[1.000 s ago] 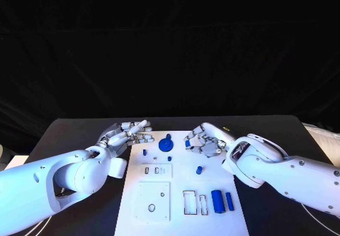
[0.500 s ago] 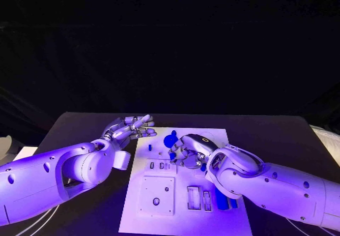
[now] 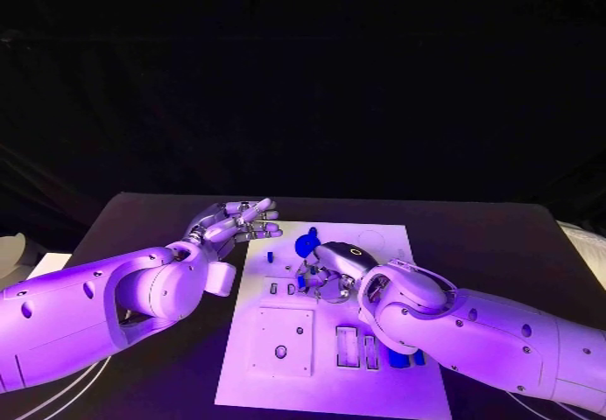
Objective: Assemble the parts on the task board
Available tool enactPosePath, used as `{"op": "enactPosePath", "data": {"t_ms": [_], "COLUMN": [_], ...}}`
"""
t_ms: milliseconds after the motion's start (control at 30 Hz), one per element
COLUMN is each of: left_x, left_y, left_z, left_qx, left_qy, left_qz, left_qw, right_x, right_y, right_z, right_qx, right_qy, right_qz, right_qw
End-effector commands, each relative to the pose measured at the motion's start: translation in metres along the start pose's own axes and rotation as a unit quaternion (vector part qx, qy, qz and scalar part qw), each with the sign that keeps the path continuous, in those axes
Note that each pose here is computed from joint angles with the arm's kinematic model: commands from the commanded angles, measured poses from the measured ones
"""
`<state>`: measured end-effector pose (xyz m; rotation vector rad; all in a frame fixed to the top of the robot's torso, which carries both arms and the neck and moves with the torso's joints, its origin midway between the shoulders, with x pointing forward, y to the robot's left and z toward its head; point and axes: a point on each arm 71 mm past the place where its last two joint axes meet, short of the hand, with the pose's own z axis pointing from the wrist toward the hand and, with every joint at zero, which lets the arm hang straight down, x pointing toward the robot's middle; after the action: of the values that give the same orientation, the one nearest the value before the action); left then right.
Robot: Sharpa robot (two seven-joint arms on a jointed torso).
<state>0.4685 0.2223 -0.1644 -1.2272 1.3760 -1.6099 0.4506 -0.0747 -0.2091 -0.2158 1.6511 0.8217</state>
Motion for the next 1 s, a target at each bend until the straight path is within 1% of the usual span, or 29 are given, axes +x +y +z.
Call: {"op": "enactPosePath", "data": {"t_ms": [33, 300, 600, 1000], "left_x": [0.0026, 0.0024, 0.003, 0.0025], "left_y": [-0.0008, -0.0008, -0.0008, -0.0009], "left_z": [0.0003, 0.0, -0.0003, -0.0007], "left_qx": [0.004, 0.004, 0.003, 0.003], "left_qy": [0.01, 0.01, 0.011, 0.011], "left_qz": [-0.006, -0.006, -0.006, -0.006], "left_qw": [1.0, 1.0, 1.0, 1.0], "right_x": [0.005, 0.01, 0.013, 0.016], "right_y": [-0.001, -0.001, -0.002, -0.002], "right_z": [0.001, 0.002, 0.003, 0.002], "right_qx": [0.01, 0.018, 0.025, 0.03], "right_qy": [0.018, 0.036, 0.043, 0.059], "right_qz": [-0.017, -0.022, -0.024, -0.031], "right_qw": [1.0, 0.999, 0.998, 0.997]}}
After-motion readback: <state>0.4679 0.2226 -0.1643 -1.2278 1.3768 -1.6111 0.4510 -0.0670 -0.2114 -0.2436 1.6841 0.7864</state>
